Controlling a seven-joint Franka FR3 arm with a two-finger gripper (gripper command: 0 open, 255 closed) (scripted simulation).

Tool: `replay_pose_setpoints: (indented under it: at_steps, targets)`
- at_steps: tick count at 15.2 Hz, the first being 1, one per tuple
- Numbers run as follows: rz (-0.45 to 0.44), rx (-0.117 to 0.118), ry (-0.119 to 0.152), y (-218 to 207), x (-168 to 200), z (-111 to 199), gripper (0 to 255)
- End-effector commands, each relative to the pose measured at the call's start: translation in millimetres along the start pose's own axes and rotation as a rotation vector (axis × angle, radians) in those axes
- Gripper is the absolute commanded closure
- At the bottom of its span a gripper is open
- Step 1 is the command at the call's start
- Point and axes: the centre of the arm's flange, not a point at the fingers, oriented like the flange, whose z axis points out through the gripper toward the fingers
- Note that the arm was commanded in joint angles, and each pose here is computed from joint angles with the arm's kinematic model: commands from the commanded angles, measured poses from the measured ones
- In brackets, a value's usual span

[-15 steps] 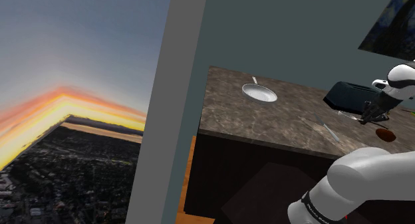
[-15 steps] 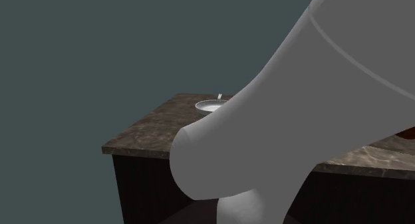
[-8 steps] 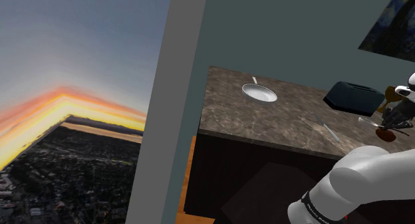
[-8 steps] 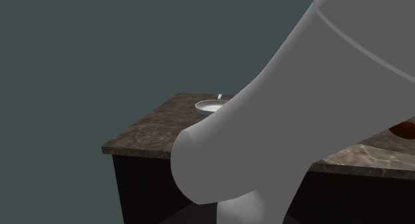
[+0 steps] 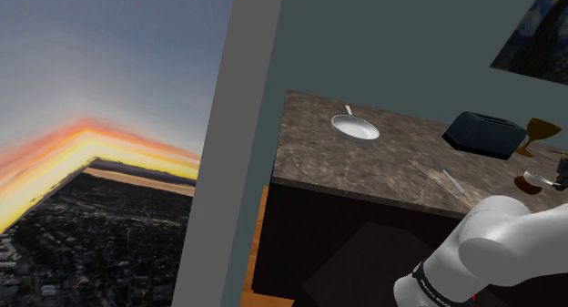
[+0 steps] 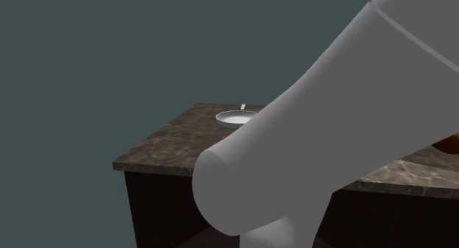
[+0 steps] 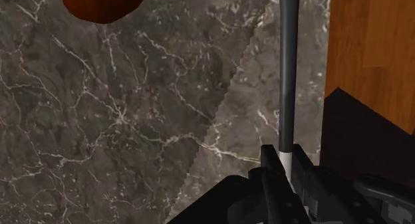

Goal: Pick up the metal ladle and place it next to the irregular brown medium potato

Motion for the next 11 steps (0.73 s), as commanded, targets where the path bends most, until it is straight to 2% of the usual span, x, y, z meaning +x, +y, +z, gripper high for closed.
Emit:
replay_pose_setpoints:
  at_steps: [1, 10, 11]
  targets:
    - [-0.001, 0.001, 0.0, -5.1, -24.2, -2.7, 255]
    - [-0.001, 0.001, 0.0, -34.9, -140.6, -9.2, 255]
    - [-0.001, 0.001, 0.0, -35.5, -140.7, -3.9, 255]
